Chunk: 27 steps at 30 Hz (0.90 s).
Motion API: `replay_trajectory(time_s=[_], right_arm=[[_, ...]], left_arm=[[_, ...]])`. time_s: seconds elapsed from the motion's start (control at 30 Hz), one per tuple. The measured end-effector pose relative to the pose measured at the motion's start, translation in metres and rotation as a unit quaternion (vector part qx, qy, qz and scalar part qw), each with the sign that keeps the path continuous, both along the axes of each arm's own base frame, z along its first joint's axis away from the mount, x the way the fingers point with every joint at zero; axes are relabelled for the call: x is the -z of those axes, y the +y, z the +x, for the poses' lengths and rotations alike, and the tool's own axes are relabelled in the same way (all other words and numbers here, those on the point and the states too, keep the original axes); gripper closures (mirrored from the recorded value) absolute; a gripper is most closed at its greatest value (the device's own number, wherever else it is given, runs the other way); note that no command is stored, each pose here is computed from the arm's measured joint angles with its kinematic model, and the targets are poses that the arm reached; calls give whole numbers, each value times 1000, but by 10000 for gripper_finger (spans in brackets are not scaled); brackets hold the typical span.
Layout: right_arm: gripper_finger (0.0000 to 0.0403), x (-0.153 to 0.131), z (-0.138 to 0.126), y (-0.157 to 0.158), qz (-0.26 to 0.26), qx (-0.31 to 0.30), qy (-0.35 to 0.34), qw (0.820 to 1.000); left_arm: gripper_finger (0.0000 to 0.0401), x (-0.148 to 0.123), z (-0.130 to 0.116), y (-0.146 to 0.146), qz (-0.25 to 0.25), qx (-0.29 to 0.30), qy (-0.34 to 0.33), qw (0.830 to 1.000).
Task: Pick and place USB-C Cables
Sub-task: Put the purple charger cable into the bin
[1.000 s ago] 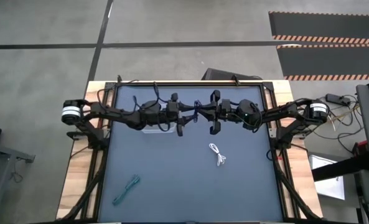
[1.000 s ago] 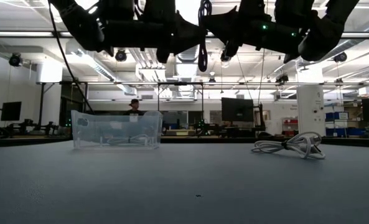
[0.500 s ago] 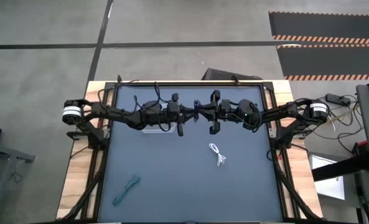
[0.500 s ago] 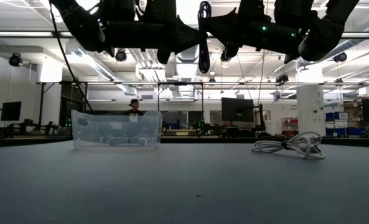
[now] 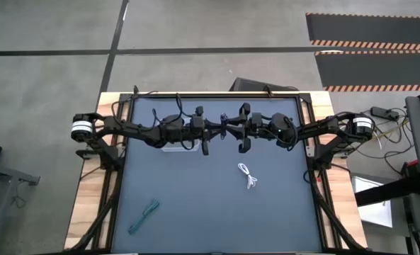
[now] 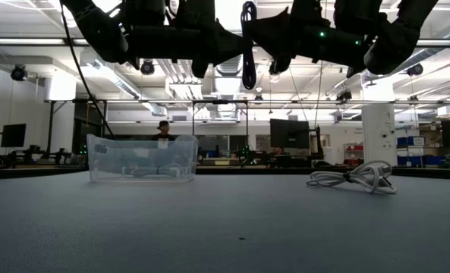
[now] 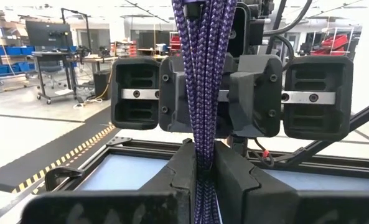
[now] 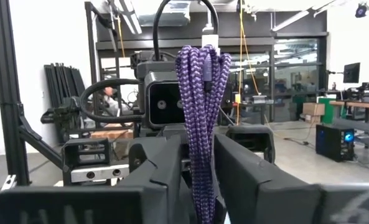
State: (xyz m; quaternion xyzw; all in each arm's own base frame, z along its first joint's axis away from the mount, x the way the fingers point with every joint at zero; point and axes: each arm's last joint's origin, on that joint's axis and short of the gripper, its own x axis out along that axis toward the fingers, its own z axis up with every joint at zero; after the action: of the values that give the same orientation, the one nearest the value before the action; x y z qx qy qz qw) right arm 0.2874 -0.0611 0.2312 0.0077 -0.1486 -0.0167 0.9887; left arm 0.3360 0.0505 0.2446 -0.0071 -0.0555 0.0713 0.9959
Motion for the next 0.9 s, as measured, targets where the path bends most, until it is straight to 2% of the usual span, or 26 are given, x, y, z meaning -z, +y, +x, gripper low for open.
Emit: replay_trajectory(time_s=[0.37, 0.6, 0.9], right_arm=[[262, -1, 0, 0, 19, -5, -2, 1000], [261, -1, -2, 0, 25, -5, 15, 1000], [270, -18, -16, 3, 29, -2, 52, 998]], left_arm=[[382, 1, 0, 0, -1, 0, 4, 1000], [382, 2, 0, 0, -2, 0, 11, 1000], [383, -3, -6, 0, -4, -3, 35, 999]])
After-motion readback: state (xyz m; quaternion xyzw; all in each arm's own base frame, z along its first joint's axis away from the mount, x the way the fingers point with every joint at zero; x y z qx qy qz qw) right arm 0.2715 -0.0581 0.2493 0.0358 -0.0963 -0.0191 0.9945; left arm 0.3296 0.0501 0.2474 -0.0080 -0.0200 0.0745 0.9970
